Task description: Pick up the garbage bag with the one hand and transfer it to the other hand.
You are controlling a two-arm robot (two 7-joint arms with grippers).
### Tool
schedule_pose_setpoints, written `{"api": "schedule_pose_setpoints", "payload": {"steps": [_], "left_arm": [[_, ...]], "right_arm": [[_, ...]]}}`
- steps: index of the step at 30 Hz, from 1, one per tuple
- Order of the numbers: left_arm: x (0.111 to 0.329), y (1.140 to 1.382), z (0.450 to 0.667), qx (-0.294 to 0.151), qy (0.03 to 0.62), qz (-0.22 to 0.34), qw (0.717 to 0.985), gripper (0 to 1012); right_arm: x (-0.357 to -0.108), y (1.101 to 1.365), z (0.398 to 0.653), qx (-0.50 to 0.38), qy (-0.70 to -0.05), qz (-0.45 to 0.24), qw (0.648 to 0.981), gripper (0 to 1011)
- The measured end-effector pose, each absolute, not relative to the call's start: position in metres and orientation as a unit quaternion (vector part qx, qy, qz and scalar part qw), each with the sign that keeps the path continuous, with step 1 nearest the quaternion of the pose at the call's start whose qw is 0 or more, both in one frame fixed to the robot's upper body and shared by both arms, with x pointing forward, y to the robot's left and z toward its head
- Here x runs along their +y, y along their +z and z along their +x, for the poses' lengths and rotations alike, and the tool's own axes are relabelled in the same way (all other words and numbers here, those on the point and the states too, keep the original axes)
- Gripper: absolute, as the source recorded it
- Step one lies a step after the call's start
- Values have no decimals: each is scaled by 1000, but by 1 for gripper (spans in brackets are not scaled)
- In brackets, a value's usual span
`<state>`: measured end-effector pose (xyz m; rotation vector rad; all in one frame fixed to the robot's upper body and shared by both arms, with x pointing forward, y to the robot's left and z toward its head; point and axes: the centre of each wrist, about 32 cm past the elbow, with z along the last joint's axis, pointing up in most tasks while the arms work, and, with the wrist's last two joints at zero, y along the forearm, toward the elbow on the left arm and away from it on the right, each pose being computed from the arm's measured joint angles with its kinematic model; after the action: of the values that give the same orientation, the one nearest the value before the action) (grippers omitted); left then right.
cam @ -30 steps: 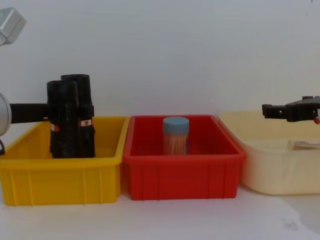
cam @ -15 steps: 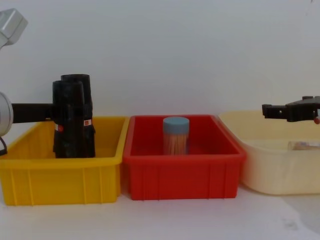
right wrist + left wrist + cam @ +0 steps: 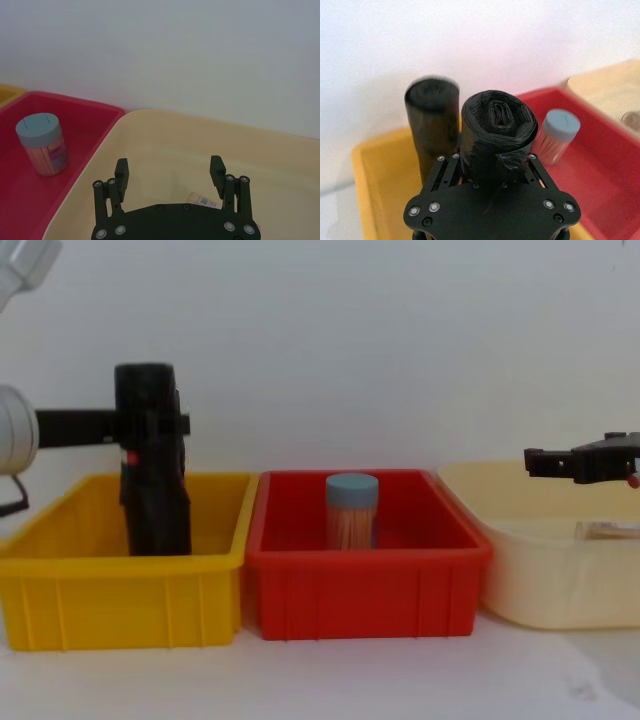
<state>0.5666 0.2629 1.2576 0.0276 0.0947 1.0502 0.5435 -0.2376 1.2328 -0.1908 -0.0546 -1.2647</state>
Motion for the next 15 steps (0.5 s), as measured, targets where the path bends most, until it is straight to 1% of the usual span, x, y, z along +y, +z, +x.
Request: {"api": "schedule_pose_setpoints", "payload": {"steps": [7, 15], "left_arm": [[257, 1281, 573, 17, 483, -8, 876, 371], [249, 1298, 578, 7, 456, -30, 889, 371]], "right_arm": [[-238, 1233, 543, -25, -590, -89, 802, 999], [-238, 1233, 543, -25, -590, -89, 802, 999]]}}
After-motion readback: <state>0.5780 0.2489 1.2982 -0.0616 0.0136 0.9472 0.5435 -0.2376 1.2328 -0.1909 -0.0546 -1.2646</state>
